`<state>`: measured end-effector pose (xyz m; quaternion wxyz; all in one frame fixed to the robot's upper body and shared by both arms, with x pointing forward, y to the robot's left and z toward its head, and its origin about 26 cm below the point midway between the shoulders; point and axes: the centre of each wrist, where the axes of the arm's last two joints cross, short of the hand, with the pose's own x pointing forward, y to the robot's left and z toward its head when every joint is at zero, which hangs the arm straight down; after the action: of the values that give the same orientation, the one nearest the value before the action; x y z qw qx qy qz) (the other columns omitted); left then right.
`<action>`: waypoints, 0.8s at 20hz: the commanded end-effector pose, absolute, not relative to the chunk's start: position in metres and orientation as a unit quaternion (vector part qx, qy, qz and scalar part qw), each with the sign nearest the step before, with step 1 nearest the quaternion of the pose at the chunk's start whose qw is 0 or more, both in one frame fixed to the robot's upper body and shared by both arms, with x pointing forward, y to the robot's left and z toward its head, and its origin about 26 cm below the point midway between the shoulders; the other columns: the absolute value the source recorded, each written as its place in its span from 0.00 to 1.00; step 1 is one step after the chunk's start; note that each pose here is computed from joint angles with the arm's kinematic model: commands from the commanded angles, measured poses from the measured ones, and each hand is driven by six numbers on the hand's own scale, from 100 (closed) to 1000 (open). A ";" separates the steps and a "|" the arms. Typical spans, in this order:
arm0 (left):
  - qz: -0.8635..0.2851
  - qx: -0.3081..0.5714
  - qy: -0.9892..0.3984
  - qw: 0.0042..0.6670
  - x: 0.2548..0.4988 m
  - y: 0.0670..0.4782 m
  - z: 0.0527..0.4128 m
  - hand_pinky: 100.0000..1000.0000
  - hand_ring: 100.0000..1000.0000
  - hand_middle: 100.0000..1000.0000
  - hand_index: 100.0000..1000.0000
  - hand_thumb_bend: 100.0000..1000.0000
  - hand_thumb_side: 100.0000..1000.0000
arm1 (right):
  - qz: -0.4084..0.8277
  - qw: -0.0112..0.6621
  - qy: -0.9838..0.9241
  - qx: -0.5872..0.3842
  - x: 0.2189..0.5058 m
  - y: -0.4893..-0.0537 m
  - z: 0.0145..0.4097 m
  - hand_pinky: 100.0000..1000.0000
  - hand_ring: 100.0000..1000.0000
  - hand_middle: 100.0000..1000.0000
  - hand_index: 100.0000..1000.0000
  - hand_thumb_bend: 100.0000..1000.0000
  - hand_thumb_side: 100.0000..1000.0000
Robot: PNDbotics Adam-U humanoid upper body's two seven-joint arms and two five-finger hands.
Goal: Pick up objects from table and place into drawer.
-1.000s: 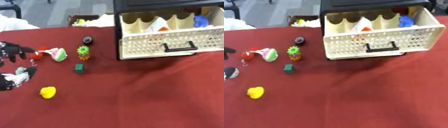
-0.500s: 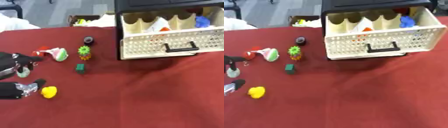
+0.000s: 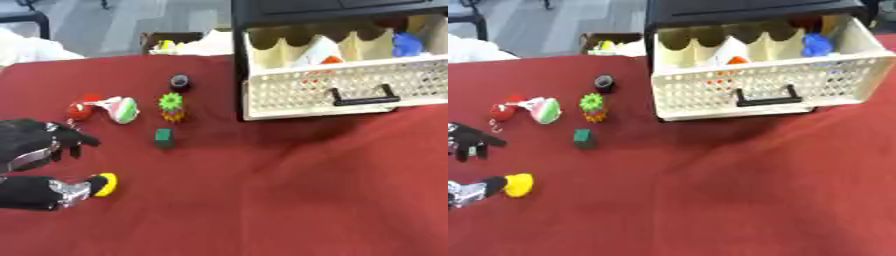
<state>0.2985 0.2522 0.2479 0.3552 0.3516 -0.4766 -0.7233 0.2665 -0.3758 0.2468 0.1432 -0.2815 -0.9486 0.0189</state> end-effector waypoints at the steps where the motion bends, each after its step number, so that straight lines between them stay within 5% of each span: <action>1: -0.722 0.376 -0.463 0.351 0.296 0.254 0.252 0.59 0.56 0.59 0.92 0.30 0.96 | 0.020 0.131 -0.950 -0.282 0.265 -0.377 0.255 0.54 0.42 0.37 0.65 0.00 1.00; 6: -0.719 0.385 -0.453 0.360 0.302 0.255 0.242 0.54 0.51 0.55 0.87 0.29 0.81 | 0.017 0.133 -0.950 -0.283 0.266 -0.377 0.255 0.54 0.42 0.36 0.64 0.00 1.00; 16: -0.709 0.385 -0.454 0.378 0.318 0.256 0.225 0.50 0.48 0.54 0.86 0.30 0.78 | 0.010 0.138 -0.948 -0.286 0.265 -0.377 0.252 0.53 0.41 0.36 0.63 0.00 1.00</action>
<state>0.3158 0.2531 0.2182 0.3826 0.3701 -0.4532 -0.7150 0.2666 -0.3751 0.2439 0.1512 -0.2829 -0.9471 0.0084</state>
